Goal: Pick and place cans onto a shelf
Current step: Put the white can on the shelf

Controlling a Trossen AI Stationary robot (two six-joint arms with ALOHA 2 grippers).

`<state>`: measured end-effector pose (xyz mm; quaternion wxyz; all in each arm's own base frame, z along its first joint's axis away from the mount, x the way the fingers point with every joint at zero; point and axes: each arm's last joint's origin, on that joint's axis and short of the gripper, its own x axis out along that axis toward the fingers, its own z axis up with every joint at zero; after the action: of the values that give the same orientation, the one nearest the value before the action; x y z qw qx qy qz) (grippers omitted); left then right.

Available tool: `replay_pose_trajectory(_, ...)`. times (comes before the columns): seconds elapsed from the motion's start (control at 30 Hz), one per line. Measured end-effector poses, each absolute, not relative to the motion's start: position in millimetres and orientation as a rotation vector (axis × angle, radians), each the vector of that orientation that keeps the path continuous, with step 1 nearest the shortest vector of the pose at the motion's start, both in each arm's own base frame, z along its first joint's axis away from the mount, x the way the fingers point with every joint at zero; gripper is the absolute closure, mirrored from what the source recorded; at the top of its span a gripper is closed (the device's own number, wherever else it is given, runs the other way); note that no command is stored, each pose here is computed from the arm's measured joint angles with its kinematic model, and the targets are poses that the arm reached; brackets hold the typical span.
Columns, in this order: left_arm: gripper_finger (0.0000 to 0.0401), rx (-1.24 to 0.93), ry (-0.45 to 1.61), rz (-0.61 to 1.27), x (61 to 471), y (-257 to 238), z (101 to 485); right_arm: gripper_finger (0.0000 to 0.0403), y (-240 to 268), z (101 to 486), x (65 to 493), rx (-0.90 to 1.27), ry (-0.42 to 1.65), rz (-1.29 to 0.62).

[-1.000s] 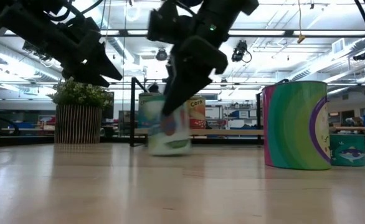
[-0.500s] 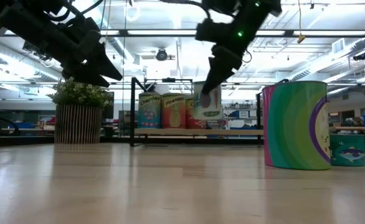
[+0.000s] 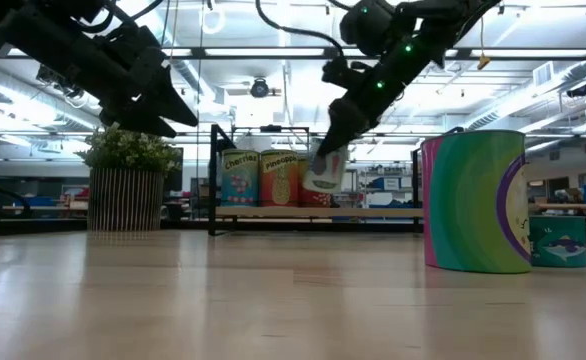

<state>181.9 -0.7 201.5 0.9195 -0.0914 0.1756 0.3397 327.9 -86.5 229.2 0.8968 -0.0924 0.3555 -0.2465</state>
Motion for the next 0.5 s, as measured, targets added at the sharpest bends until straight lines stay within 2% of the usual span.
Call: replay_pose_trajectory(0.5,0.0005,-0.183,0.371,0.698,181.4,-0.8,200.6,0.0091,-95.0,230.6,329.7,-0.230,0.708,-0.591)
